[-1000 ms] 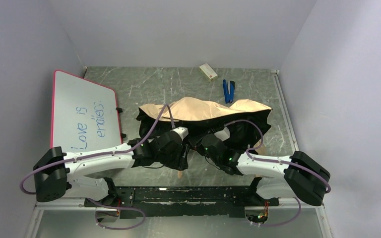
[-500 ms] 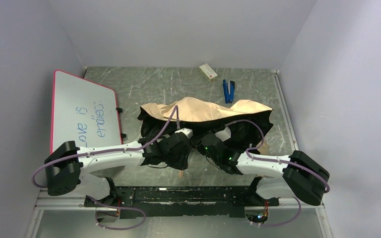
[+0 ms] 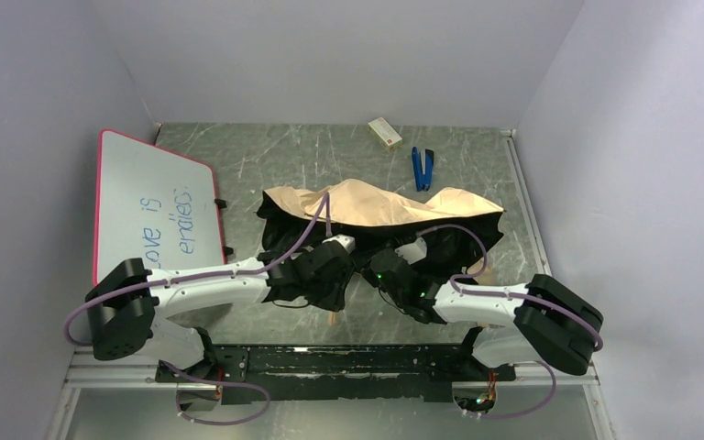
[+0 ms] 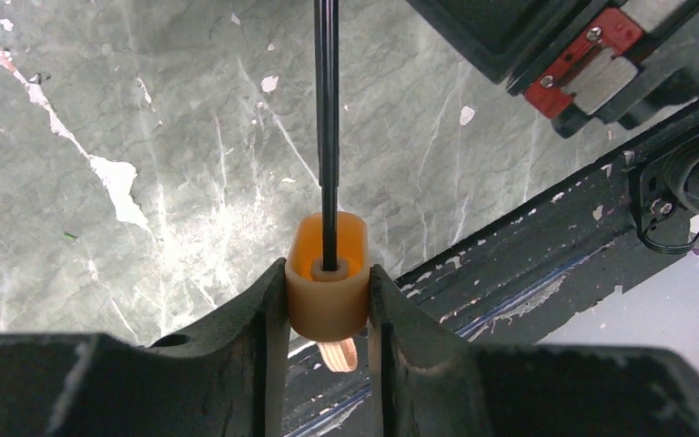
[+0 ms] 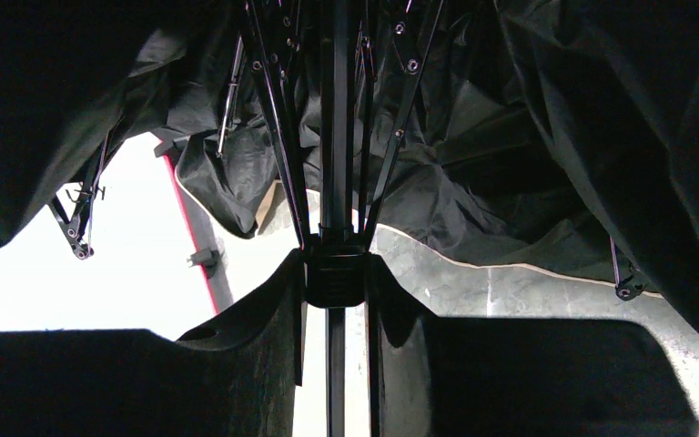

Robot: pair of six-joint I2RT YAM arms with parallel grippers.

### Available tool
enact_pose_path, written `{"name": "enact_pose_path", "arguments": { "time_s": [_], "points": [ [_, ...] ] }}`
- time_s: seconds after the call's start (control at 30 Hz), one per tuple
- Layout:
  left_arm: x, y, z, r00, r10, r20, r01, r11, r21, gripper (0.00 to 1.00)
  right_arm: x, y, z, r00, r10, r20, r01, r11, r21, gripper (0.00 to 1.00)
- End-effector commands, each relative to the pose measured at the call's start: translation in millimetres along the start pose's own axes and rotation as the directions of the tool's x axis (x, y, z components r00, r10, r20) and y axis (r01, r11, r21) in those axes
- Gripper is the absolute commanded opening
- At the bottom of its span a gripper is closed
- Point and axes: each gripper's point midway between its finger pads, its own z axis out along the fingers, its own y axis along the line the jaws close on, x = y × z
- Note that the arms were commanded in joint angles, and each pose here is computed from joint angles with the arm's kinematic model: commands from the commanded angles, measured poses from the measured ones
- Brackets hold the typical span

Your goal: Put away the umbrella

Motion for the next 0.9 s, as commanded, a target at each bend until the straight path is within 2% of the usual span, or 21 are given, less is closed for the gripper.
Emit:
{"name": "enact_pose_path", "arguments": {
  "time_s": [0.0, 0.2, 0.4, 0.6, 0.83, 0.87],
  "points": [
    [-73, -15, 0, 0.957, -0.061, 0.282, 0.032, 0.994, 0.105, 0.05, 39, 6, -14, 0.986, -0.01, -0.167, 0.003, 0.999, -0.047, 0.0],
    [-85, -20, 0, 0.941, -0.061, 0.333, -0.006, 0.98, 0.196, 0.05, 43, 6, -16, 0.982, -0.015, -0.19, 0.002, 0.998, -0.065, 0.0],
    [-100, -10, -1, 0.924, -0.017, 0.383, -0.047, 0.986, 0.158, 0.05, 44, 3, -18, 0.98, -0.027, -0.197, 0.015, 0.998, -0.065, 0.0],
    [-97, -7, 7, 0.936, 0.007, 0.352, -0.058, 0.989, 0.135, 0.05, 45, 4, -18, 0.979, -0.03, -0.2, 0.017, 0.998, -0.065, 0.0],
    [-79, 18, 8, 0.952, -0.004, 0.307, -0.011, 0.999, 0.048, 0.05, 39, 9, -18, 0.983, -0.052, -0.178, 0.041, 0.997, -0.067, 0.0],
    [-77, 21, 7, 0.952, -0.004, 0.305, -0.008, 0.999, 0.038, 0.05, 36, 11, -19, 0.984, -0.062, -0.166, 0.051, 0.996, -0.068, 0.06]
  ]
}}
